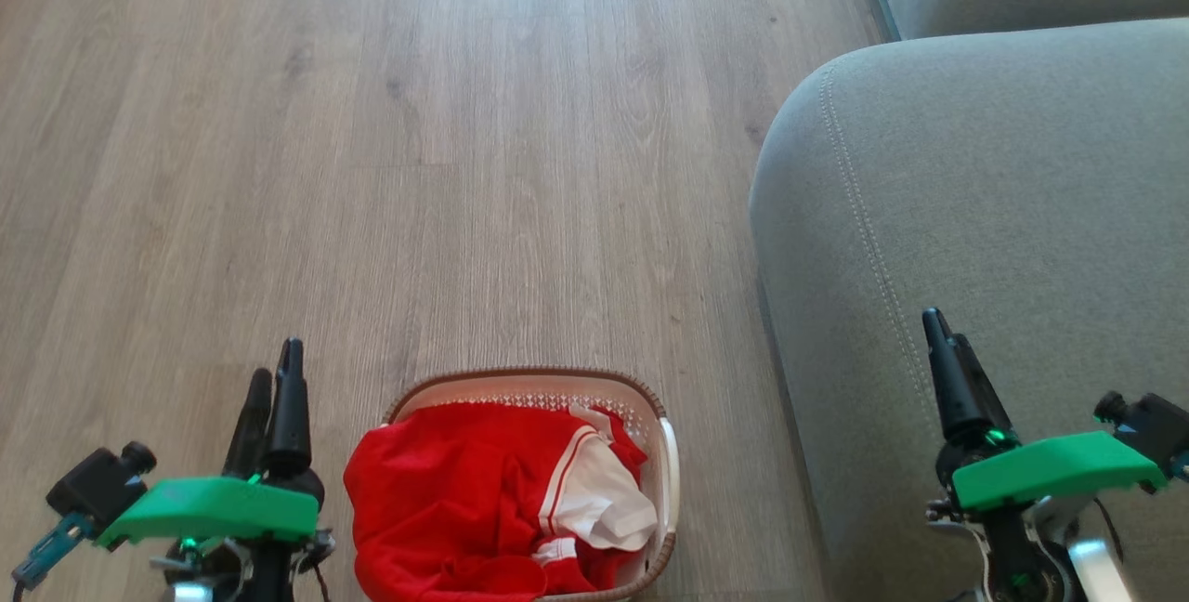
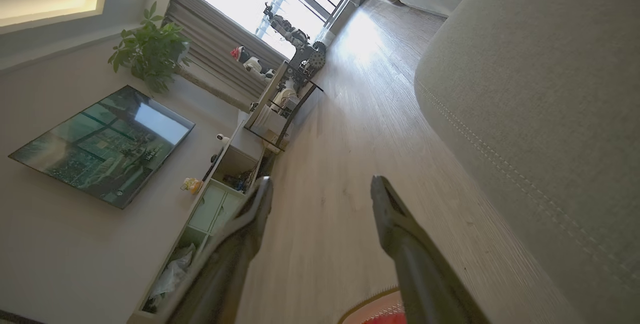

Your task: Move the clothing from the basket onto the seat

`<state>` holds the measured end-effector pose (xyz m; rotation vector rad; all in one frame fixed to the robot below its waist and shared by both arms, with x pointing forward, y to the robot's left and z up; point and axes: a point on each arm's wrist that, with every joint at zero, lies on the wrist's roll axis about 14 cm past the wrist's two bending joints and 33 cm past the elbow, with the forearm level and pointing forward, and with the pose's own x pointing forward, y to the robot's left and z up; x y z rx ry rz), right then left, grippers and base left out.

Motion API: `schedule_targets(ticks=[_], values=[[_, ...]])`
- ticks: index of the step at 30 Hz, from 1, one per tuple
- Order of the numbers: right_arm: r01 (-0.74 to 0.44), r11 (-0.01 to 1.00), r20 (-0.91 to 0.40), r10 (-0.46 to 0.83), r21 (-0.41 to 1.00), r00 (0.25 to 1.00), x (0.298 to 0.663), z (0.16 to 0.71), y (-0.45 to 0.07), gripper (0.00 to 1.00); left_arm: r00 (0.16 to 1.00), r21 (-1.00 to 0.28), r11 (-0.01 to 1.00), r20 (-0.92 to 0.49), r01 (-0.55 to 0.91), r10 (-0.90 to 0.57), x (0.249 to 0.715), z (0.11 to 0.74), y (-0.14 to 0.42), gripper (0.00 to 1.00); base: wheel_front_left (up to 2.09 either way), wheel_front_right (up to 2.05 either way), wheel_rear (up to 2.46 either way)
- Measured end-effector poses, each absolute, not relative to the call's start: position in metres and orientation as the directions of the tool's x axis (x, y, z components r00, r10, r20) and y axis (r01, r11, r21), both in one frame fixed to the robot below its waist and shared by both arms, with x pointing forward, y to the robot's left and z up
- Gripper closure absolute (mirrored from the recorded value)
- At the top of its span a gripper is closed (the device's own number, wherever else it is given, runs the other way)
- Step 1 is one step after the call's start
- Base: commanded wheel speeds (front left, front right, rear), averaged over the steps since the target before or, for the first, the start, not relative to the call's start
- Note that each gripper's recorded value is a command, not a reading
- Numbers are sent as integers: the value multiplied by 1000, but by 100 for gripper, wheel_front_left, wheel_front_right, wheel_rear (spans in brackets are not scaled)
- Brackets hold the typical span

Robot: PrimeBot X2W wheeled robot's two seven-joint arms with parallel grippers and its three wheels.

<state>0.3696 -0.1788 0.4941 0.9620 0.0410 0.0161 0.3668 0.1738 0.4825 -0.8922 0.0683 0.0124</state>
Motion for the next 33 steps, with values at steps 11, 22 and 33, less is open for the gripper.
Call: schedule_targets(ticks=[11,22,33], values=[[-14,691,-11,33,722,999,369,497,-178,0,1000,-674,739,-21,2,-23,369,493,172,0,0,0,0],[-54,766,31,44,641,999,370,507,-174,0,999,-577,816,18,36,-31,370,503,170,0,0,0,0],[-101,830,75,72,549,995,370,517,-165,0,997,-469,881,64,67,-42,371,513,167,0,0,0,0]])
